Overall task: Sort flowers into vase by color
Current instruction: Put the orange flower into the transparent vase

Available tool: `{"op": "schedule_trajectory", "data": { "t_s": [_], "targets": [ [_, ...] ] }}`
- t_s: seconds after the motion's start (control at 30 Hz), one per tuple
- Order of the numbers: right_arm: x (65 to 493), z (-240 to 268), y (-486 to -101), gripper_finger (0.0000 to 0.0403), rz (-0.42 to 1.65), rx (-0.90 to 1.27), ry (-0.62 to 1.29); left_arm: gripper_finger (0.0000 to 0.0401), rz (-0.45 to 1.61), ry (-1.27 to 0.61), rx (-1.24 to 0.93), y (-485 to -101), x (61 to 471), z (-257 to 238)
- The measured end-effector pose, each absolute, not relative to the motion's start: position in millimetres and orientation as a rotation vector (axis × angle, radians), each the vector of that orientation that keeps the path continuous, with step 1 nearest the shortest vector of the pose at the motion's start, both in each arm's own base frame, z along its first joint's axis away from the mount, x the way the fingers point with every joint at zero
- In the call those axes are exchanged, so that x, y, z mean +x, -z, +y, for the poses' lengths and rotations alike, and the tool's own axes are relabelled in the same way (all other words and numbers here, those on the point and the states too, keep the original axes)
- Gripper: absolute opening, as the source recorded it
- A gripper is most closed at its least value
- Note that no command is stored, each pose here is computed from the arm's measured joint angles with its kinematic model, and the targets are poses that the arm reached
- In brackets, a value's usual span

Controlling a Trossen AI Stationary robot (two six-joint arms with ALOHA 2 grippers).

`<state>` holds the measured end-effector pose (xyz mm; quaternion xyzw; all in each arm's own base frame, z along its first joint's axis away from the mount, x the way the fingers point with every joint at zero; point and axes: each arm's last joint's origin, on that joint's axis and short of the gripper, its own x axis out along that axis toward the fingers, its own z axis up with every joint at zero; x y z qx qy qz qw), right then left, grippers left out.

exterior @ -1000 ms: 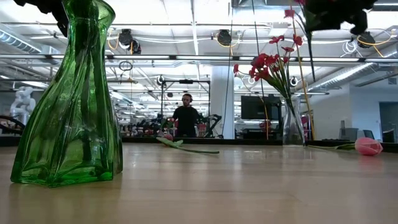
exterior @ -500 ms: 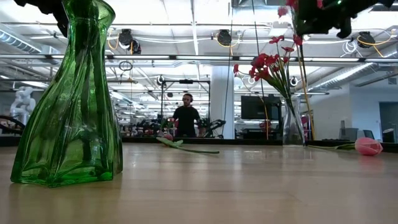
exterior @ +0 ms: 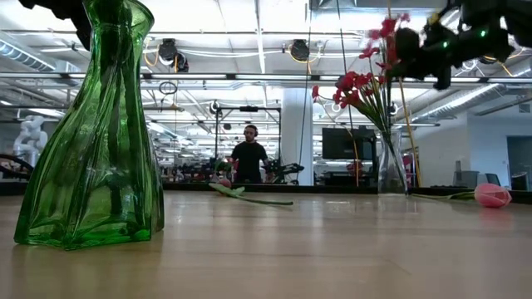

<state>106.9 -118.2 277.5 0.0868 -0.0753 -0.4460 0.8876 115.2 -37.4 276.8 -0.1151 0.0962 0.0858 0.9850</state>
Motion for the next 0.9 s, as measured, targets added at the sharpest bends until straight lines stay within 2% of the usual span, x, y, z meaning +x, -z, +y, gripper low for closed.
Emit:
{"op": "schedule_trajectory", "data": {
  "t_s": [0.53, 0.9],
  "targets": [
    [111.0, -119.0, -211.7, 0.0000, -0.039, 0.172, 0.834, 0.0100, 0.163, -0.213, -0.234, -279.0, 115.5, -36.3],
    [111.1, -118.1, -198.3, 0.0000, 0.022, 0.176, 0.814, 0.0100, 0.164, -0.220, -0.231, -278.8, 115.7, -36.2]
  ]
}}
